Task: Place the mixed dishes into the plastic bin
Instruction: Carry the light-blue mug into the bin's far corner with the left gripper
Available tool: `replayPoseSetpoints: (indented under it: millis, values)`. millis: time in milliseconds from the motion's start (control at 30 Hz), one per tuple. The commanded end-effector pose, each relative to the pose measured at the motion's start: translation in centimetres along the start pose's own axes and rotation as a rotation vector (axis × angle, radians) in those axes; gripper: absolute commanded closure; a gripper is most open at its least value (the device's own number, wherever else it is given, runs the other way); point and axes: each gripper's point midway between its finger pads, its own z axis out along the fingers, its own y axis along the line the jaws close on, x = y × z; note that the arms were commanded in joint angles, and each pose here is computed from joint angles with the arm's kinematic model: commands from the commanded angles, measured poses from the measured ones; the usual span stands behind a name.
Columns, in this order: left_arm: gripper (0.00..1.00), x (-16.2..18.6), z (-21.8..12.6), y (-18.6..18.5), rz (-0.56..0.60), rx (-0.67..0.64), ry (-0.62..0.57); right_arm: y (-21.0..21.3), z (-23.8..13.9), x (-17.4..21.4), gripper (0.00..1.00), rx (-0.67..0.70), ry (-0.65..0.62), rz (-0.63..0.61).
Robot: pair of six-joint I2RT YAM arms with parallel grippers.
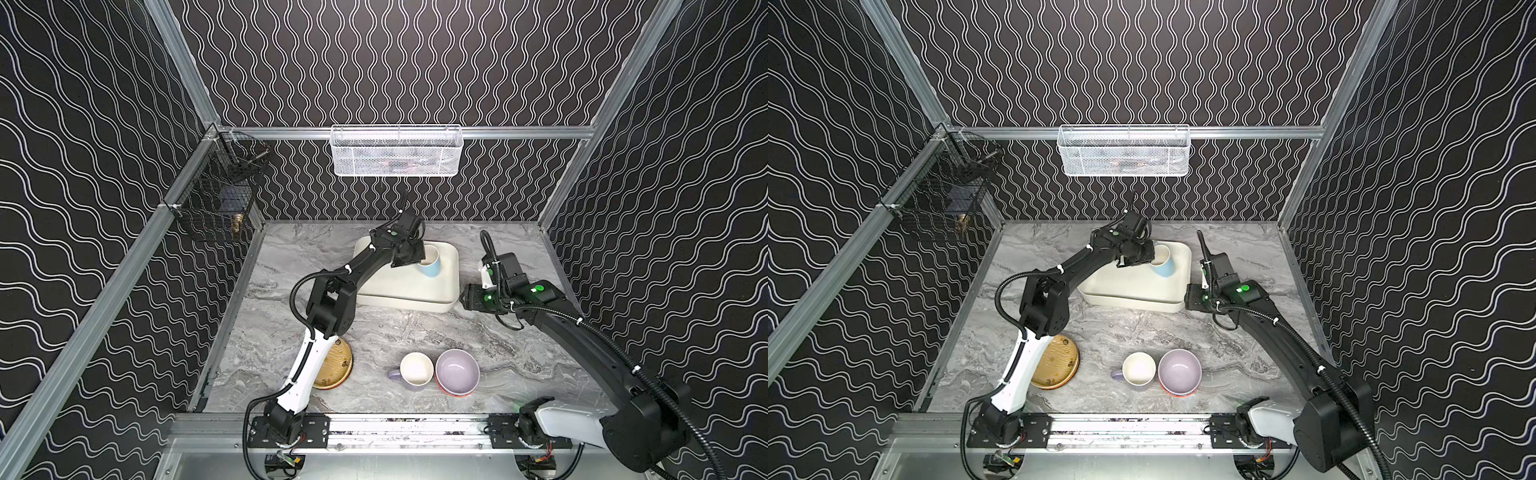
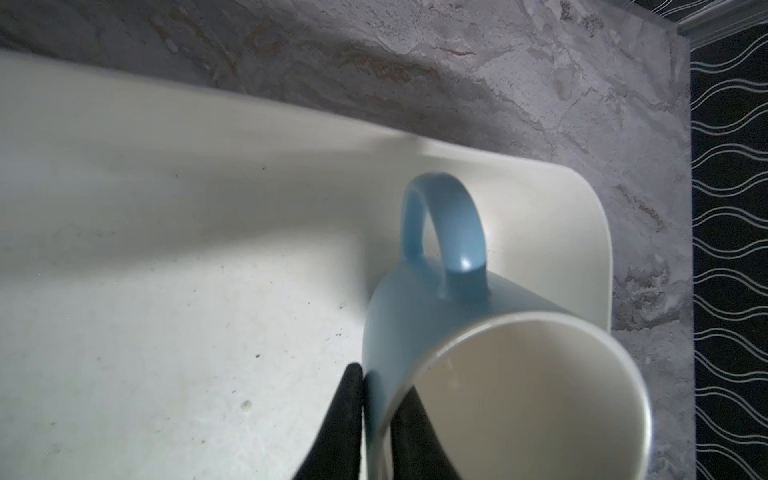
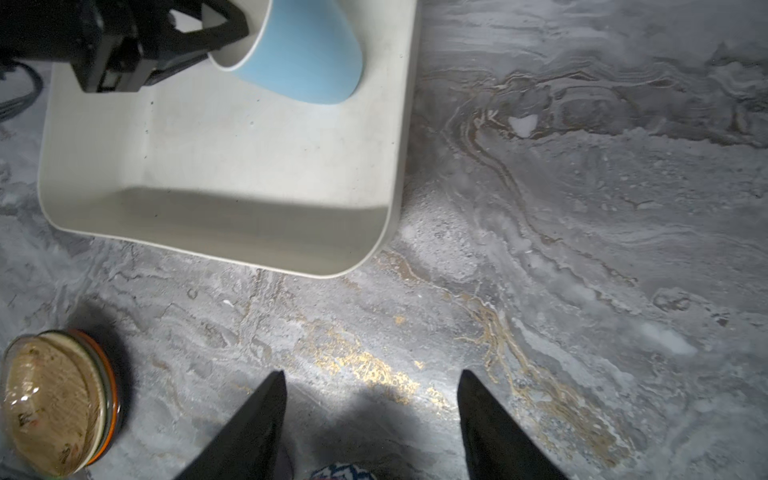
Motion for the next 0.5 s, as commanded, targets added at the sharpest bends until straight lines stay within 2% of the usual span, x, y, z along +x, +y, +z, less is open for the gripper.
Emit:
replayPoseSetpoints:
  millis: [0, 300, 400, 467]
  values:
    - [0.8, -0.6, 0.0, -2.0, -0.011, 0.069, -0.02, 0.0, 0.2, -0.1, 0.33, -0.011, 0.004, -0.003]
    - [0.81, -0.6, 1.0, -4.8, -0.028, 0.146, -0.04, -0.5, 0.4, 0.0, 0.33, -0.009, 0.006, 0.009]
    - [0.73, -1.0, 0.9, -5.1, -0.032, 0.147, -0.059, -0.6, 0.3, 0.0, 0.33, -0.012, 0.001, 0.01]
    - [0.72, -1.4, 0.6, -5.4, -0.026, 0.15, -0.072, -0.7, 0.3, 0.0, 0.32, -0.011, -0.004, 0.013]
